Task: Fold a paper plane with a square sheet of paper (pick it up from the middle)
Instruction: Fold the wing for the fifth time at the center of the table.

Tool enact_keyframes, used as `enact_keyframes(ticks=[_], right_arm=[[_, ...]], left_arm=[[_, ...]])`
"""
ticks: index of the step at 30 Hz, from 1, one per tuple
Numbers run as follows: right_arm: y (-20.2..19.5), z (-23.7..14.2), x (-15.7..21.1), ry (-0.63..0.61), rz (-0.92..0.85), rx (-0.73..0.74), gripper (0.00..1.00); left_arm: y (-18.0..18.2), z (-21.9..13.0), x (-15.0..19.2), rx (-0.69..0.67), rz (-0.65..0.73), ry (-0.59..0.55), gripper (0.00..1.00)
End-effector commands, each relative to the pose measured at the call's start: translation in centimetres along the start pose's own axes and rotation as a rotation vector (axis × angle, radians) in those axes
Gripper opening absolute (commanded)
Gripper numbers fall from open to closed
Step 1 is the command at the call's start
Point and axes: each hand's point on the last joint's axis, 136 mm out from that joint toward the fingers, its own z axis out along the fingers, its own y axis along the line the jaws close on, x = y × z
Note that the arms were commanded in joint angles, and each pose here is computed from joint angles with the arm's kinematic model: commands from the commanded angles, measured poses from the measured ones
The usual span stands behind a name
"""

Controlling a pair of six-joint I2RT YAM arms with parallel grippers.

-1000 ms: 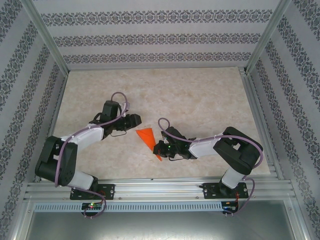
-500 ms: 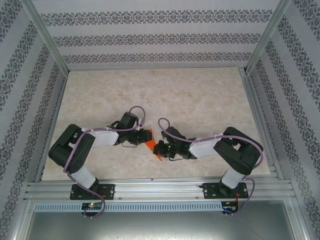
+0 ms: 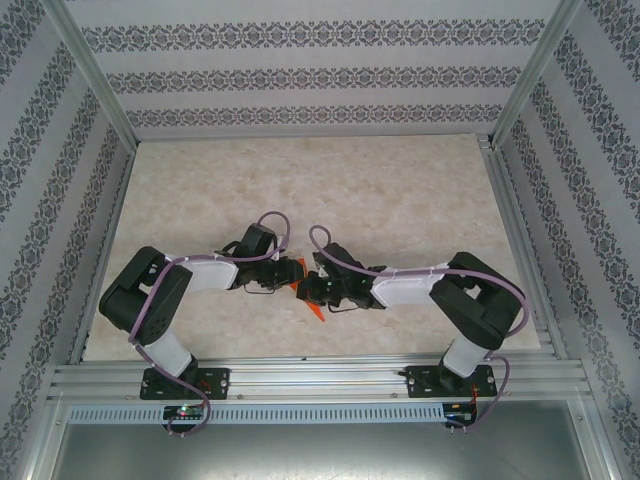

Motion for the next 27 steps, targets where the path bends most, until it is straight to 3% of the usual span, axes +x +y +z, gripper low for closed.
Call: enact_keyframes(ticks=[1,9,18,27], right_arm=[[-0.8,1.0,-1.0,-0.046,0.007,0.024,0.07],[-4.7,2.2,1.1,0.022,0.062,0.122,0.08],[-4.8,-0.1,4.2,0.082,0.039,0.093,0.13],[-9.2,-2.6,8.0,0.098,0.079,0.165,0.14]], left_arm=[[3.4,1.2,1.1,-0.102,-0.042,0.011,0.33],[3.9,1.4,1.2,-0.115,-0.065,0.010,0.31],[5.5,1.7,1.3,-0.175,-0.103,0.001,0.27],[5.8,1.7,1.3,-0.187,-0.104,0.007,0.26]])
